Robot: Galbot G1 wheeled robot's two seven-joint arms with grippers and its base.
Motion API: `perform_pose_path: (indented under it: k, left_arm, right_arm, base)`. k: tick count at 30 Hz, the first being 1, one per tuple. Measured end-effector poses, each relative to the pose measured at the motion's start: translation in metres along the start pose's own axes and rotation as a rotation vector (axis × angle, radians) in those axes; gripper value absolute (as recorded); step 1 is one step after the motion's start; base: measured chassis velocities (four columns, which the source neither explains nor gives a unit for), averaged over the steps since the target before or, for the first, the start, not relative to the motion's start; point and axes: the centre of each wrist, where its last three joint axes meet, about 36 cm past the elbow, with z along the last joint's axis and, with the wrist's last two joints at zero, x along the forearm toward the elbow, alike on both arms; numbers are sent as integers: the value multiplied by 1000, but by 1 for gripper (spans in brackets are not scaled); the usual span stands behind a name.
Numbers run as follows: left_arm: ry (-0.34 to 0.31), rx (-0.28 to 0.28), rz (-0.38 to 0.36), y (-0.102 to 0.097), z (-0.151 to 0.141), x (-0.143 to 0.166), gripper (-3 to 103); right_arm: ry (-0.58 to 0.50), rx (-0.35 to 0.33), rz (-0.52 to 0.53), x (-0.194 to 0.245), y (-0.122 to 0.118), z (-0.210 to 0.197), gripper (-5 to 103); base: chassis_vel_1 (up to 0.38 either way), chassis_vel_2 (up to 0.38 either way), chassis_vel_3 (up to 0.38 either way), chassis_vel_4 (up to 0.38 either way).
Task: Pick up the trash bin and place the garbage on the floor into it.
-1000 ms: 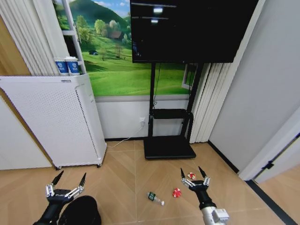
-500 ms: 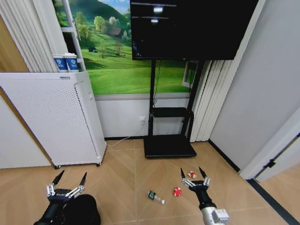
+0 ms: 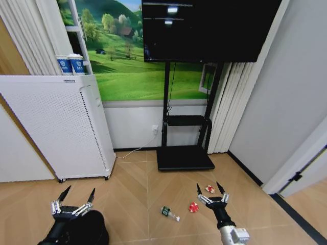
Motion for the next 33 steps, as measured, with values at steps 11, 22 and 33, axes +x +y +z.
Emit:
perform_pose_path:
  k: [11, 22, 33]
  left_arm:
    - [2, 1, 4, -1, 0, 0, 98]
    - [5, 2, 4, -1, 1, 0, 98]
    - [10, 3, 3, -1, 2, 1, 98]
  right_arm:
    - [2, 1, 0, 0, -1, 1, 100]
    - [2, 3, 1, 0, -2, 1, 100]
    - [5, 3, 1, 0, -2, 2, 100]
  base:
    - [0, 0, 0, 0]
    - [0, 0, 0, 0]
    - [0, 0, 0, 0]
